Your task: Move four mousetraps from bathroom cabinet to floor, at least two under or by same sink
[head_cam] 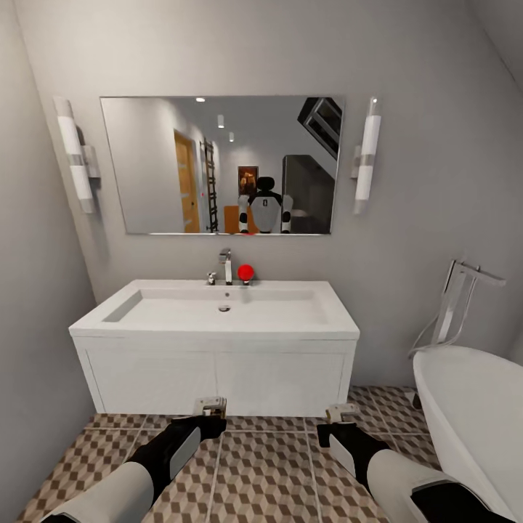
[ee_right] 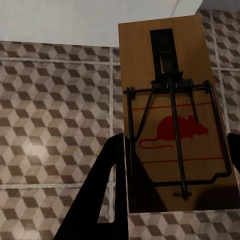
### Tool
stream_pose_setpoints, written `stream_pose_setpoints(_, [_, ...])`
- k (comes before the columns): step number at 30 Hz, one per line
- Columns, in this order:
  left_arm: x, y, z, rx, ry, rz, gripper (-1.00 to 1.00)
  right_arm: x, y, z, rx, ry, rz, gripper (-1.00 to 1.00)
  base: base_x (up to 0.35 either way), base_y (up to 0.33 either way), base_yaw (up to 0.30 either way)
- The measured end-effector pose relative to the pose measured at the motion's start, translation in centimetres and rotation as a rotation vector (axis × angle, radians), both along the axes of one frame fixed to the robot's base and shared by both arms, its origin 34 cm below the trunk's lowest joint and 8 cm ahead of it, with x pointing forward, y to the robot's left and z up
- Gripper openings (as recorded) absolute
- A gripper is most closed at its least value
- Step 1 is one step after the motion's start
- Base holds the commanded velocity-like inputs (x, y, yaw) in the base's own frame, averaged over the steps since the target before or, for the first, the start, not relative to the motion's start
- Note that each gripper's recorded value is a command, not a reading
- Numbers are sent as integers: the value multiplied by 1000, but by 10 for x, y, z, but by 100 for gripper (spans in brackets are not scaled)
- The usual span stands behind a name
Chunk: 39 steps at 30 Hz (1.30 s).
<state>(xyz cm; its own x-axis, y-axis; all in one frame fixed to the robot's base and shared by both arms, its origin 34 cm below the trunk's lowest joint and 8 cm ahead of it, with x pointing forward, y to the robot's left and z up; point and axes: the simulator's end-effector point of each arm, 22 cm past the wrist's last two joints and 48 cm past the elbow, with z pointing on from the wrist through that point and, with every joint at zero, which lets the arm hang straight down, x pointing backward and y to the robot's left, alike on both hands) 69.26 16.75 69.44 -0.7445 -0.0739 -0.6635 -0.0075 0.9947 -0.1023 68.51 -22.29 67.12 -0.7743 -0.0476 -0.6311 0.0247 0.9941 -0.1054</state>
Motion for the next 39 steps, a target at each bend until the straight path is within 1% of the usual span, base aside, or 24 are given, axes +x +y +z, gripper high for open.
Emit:
stream_pose_setpoints(3, [1,0,0,0,-3,1,-100,0,0,0,-1,0,-1,-100,1,0,0])
stream_pose_setpoints(4, [3,0,2,-3,-16,4,-100,0,0,0,-1,0,-1,-100,0,0,0])
stream_pose_setpoints(10, [4,-1,3,-5,-23,5,-100,0,0,0,-2,0,-2,-100,0,0,0])
stream_pose_setpoints(26, [1,1,0,7,-12,3,-100,0,0,0,-3,-1,1,-100,0,0,0])
stream_pose_setpoints(32, [1,-3,1,5,-10,-3,-100,0,1,0,-3,-1,3,-100,0,0,0])
stream_pose_setpoints(39, [1,-4,2,5,-9,-4,-100,0,7,1,3,-1,9,-100,0,0,0])
